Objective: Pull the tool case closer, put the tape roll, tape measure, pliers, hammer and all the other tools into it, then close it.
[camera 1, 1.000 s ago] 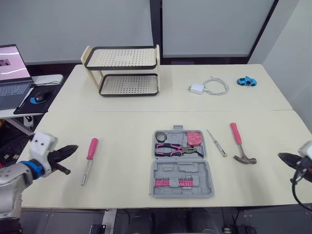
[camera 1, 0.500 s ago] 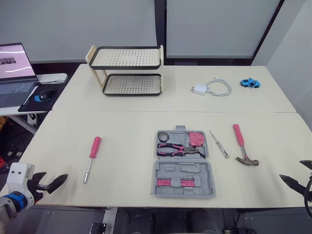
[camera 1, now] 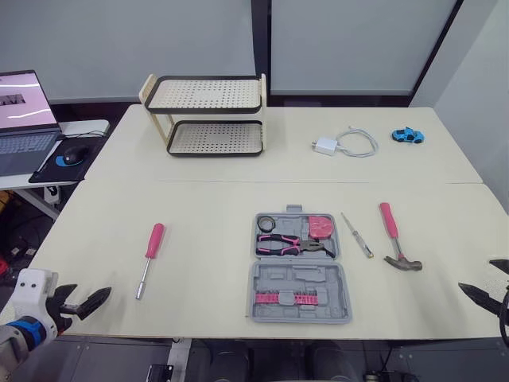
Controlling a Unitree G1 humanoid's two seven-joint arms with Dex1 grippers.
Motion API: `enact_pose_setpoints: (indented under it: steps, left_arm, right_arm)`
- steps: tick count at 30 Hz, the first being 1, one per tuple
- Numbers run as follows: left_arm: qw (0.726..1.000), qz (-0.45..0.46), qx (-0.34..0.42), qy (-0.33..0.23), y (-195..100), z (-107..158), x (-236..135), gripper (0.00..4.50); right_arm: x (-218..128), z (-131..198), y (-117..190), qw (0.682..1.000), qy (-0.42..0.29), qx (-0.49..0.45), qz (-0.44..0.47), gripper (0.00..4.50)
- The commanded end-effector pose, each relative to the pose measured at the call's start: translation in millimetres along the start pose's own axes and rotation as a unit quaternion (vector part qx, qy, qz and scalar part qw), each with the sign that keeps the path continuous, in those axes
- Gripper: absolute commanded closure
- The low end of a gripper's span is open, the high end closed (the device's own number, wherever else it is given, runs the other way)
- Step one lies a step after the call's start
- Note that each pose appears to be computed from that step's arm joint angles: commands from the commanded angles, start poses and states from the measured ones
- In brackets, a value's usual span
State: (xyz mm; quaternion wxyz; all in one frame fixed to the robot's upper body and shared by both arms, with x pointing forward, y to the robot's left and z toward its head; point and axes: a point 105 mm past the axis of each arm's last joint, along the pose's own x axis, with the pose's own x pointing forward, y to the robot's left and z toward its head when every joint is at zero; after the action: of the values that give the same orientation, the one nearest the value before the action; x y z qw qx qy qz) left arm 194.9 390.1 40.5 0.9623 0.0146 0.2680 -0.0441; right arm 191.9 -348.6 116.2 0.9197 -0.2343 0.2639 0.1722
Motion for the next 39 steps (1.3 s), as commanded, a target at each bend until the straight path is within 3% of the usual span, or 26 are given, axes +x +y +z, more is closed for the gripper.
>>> enact_pose_setpoints:
  steps: [1,8,14,26,39]
  left_arm:
    - [0.999,-0.006,0.021,-0.026,-2,17,-7,0.03]
    - [0.995,-0.056,0.077,-0.021,-17,26,-11,0.03]
    - [0.979,-0.149,0.137,-0.039,-56,42,-2,0.03]
    - [0.891,-0.355,0.262,-0.106,-169,91,13,0.03]
    - [0.824,-0.461,0.295,-0.149,-233,122,14,0.03]
  right_arm:
    - [-1,9,-1,0.999,-0.009,-0.031,0.006,0.04]
    - [1,22,8,0.998,-0.034,-0.051,0.034,0.04]
    - [4,50,22,0.994,-0.074,-0.051,0.069,0.04]
    - [46,89,57,0.994,-0.1,-0.016,0.042,0.04]
    - [110,94,81,0.995,-0.087,0.037,0.028,0.04]
